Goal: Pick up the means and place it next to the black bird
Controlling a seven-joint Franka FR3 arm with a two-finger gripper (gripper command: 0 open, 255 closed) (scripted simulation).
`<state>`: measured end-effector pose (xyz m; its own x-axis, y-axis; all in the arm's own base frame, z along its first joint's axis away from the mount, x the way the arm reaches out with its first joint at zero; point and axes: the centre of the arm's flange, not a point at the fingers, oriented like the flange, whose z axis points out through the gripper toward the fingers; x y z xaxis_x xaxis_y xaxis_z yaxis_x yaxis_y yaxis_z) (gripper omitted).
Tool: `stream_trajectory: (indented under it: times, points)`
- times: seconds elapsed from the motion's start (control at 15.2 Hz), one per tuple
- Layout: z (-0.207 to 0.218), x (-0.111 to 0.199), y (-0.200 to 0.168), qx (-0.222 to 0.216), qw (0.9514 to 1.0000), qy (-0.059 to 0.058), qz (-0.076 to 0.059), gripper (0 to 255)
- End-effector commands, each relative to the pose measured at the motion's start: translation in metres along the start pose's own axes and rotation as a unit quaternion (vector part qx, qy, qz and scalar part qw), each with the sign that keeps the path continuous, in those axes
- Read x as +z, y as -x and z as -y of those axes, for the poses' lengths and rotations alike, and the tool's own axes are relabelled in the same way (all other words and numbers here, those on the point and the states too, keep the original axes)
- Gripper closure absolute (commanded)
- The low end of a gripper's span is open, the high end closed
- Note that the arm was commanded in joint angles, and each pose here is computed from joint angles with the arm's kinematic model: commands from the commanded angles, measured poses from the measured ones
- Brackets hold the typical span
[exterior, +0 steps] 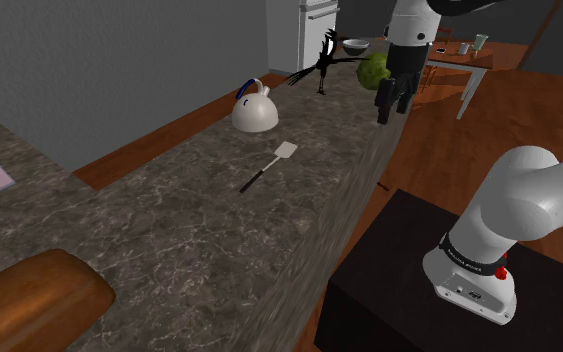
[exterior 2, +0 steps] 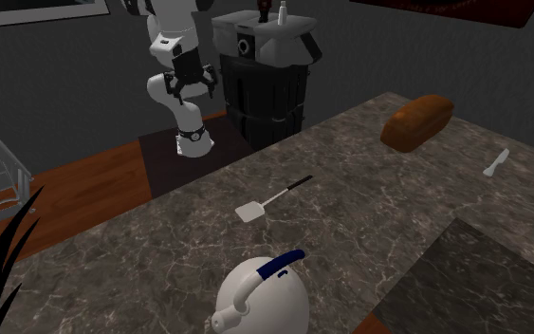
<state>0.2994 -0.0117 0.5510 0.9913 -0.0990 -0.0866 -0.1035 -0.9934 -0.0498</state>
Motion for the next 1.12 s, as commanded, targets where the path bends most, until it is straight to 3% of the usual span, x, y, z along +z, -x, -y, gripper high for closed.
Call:
stream_trajectory:
  times: [0.0, 0.26, 0.53, 0.79, 1.06]
  points:
    - [0.000, 0.000, 0.000, 0.000, 1.0000, 0.000, 0.000, 0]
    - [0.041, 0.022, -0.022, 0.088, 0.9961, -0.004, -0.003, 0]
    - [0.077, 0.044, -0.052, 0.175, 0.9845, -0.008, -0.007, 0]
    - [0.107, 0.065, -0.087, 0.261, 0.9653, -0.012, -0.010, 0]
    - [0.131, 0.086, -0.127, 0.344, 0.9386, -0.015, -0.013, 0]
